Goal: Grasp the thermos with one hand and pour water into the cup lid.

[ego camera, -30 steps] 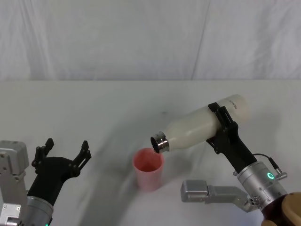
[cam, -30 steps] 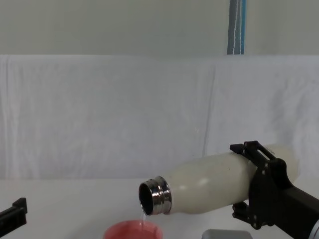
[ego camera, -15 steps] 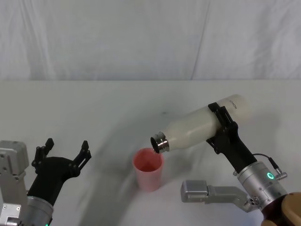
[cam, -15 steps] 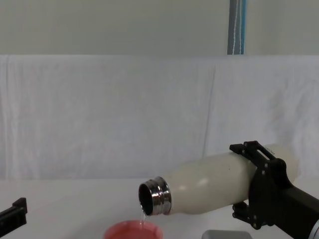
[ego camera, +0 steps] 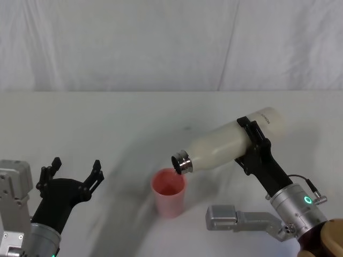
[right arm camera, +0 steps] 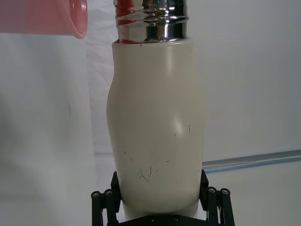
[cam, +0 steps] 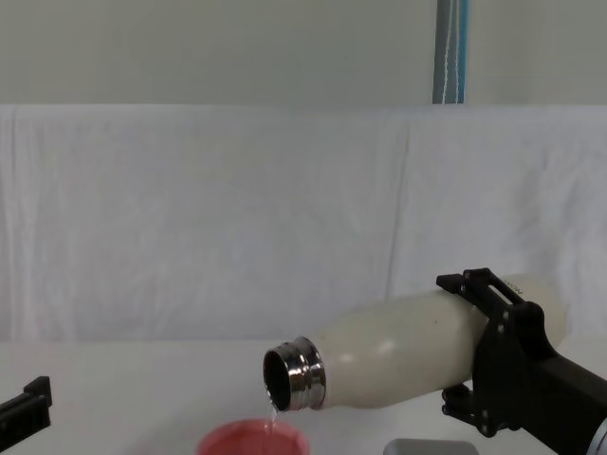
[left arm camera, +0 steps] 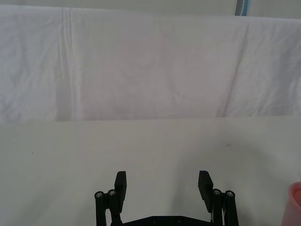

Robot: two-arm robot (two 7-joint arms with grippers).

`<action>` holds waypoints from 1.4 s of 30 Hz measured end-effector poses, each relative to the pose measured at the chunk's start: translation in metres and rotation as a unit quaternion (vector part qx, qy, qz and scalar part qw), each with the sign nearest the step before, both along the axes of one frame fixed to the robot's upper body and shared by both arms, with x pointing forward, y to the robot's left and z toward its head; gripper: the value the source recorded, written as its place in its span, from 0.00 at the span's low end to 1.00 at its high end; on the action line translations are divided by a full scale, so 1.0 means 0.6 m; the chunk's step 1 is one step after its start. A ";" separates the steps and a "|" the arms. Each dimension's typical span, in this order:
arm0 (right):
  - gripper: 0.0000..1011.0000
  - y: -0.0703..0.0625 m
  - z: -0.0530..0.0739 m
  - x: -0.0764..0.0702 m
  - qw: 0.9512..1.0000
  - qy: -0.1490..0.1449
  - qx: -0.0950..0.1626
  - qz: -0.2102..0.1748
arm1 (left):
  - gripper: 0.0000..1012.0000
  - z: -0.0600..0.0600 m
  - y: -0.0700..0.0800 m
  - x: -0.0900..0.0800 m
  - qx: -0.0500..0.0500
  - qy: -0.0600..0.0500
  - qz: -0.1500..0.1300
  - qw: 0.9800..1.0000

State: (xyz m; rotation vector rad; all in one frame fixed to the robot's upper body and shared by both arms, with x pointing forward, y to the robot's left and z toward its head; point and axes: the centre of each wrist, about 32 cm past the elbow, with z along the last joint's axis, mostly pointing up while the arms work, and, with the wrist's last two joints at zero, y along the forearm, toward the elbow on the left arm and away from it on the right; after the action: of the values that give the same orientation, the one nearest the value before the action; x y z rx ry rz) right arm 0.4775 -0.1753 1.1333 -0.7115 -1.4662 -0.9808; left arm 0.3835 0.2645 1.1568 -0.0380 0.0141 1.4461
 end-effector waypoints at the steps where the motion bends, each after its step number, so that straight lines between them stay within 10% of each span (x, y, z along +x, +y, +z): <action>1: 0.94 0.000 0.000 0.000 1.000 0.000 0.000 0.000 | 0.99 0.000 0.000 0.000 0.000 0.000 0.000 1.000; 14: 0.94 -0.001 0.000 0.000 1.000 0.001 0.002 0.000 | 0.99 0.000 0.000 0.000 0.000 0.000 0.000 1.000; 27: 0.94 0.000 0.014 -0.005 0.994 0.068 0.078 0.021 | 0.99 0.000 0.000 0.000 0.000 0.000 0.000 1.000; 37: 0.94 -0.007 0.036 -0.007 0.974 0.138 0.173 0.039 | 0.99 0.000 0.000 0.000 0.000 0.000 0.000 1.000; 42: 0.94 -0.017 0.052 -0.009 0.946 0.191 0.257 0.054 | 0.99 0.000 0.000 0.000 0.000 0.000 0.000 1.000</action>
State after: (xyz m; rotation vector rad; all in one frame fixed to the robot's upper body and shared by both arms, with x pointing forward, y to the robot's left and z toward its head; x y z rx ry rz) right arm 0.4724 -0.1854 1.1644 -0.4012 -0.8484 -1.0156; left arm 0.3835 0.2645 1.1568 -0.0380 0.0141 1.4460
